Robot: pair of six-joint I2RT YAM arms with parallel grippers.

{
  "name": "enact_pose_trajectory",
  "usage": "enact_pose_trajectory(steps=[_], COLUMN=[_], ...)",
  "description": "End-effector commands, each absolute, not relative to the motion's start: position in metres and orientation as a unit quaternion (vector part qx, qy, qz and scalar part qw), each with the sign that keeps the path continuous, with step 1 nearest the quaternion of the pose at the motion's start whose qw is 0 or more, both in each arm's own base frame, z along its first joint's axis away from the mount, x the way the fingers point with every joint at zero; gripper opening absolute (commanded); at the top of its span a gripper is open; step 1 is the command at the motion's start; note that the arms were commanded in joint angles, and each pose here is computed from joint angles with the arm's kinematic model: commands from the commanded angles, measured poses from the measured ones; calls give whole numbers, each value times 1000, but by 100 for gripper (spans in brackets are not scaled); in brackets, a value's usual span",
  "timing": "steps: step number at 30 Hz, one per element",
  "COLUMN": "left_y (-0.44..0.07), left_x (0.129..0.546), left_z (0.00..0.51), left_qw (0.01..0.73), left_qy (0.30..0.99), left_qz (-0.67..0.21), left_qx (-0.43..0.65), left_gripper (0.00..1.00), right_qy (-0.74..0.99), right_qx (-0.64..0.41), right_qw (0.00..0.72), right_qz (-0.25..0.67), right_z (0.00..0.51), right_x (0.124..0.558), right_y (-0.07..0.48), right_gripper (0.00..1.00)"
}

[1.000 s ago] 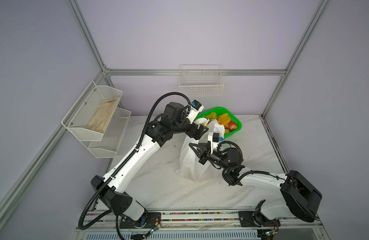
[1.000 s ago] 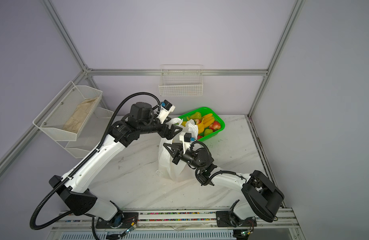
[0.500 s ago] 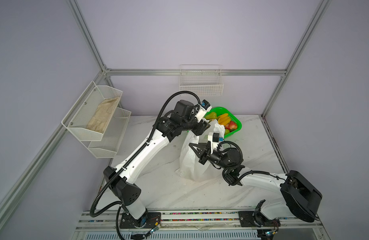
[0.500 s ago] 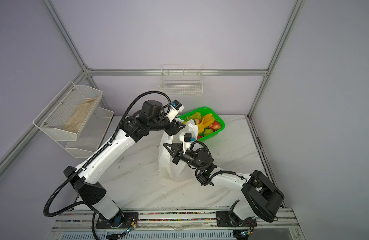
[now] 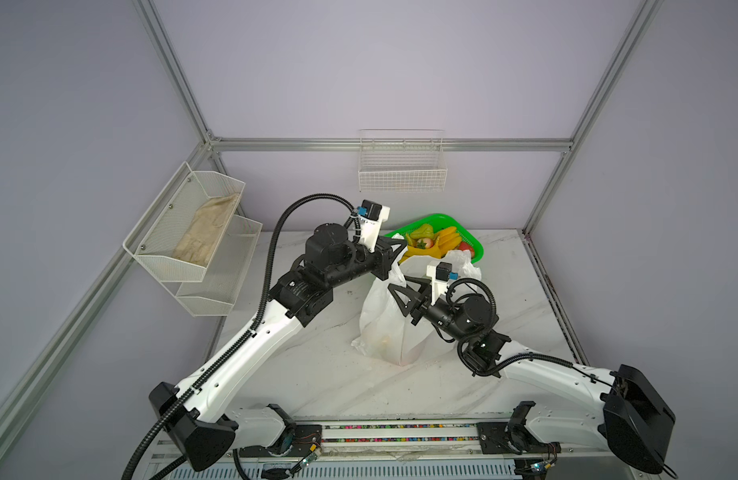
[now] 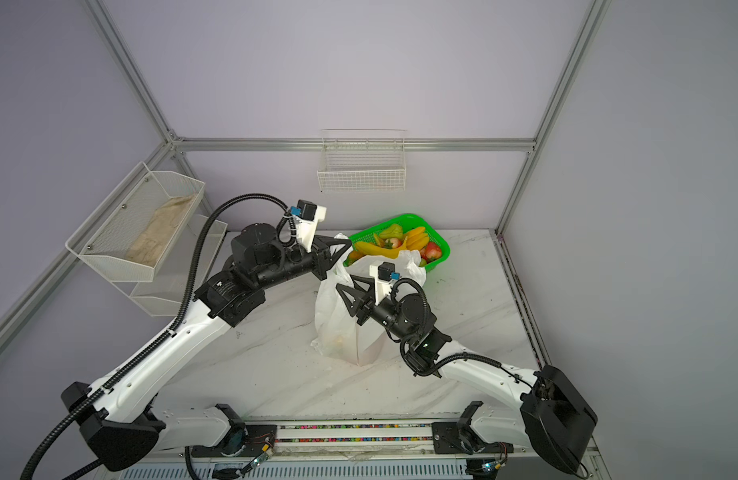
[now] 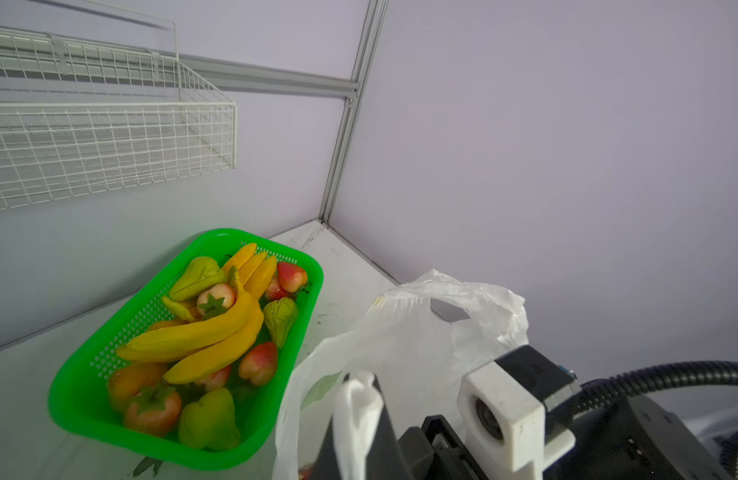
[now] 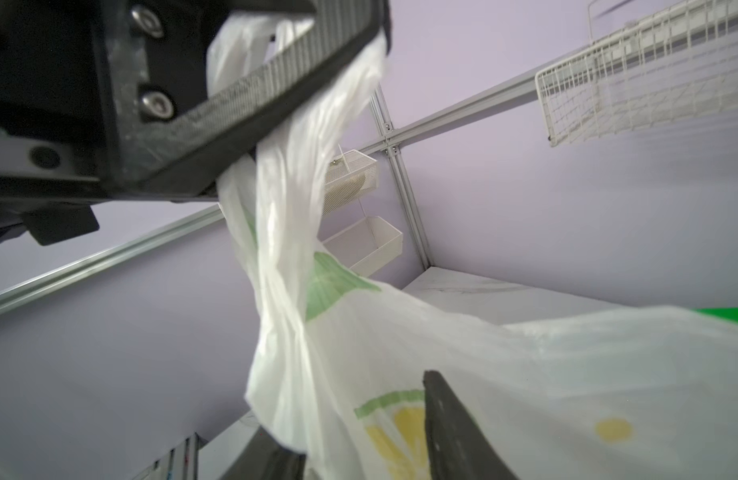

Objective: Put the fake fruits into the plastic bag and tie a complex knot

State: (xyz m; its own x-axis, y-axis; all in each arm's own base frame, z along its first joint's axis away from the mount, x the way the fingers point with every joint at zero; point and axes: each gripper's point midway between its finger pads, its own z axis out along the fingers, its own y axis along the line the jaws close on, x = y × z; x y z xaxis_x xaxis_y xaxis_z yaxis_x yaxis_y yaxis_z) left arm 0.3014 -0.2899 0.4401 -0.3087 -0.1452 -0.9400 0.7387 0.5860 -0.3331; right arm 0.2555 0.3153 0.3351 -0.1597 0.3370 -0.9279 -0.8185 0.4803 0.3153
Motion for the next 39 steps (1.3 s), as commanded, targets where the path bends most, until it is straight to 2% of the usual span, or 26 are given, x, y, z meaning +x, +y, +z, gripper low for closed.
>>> enact_pose_trajectory(steps=[1,3,6,13,17,24,29,33,39], left_y=[-283,-278,-274,-269,-268,-262,-258,-256,-249], left_x=[296,292,289,282,281,278,276,276,279], left_z=[463,460,456,455,452,457,457,453,450], left_qw=[570,570,563,546,529,500,488,474,484], left_qy=[657,657,660,664,669,659,654,648,649], left_qz=[-468,-471,-481,-500,-515,-562,-578,-596,-585], left_qx=[154,147,131,104,83,24,1,-25,-39], left_gripper=[0,0,0,0,0,0,0,0,0], right_qy=[579,567,547,555,573,609,600,617,643], right_qx=[-263,-287,-292,-226,-171,-81,-55,-57,-67], right_qw=[630,628,627,610,618,647,674,672,669], right_qz=[446,449,471,518,510,451,428,406,367], right_z=[351,358,371,393,395,377,373,347,296], right_x=[239,231,222,225,231,247,260,273,277], right_y=[316,317,318,340,349,354,357,374,369], right_gripper=[58,71,80,82,79,65,64,64,46])
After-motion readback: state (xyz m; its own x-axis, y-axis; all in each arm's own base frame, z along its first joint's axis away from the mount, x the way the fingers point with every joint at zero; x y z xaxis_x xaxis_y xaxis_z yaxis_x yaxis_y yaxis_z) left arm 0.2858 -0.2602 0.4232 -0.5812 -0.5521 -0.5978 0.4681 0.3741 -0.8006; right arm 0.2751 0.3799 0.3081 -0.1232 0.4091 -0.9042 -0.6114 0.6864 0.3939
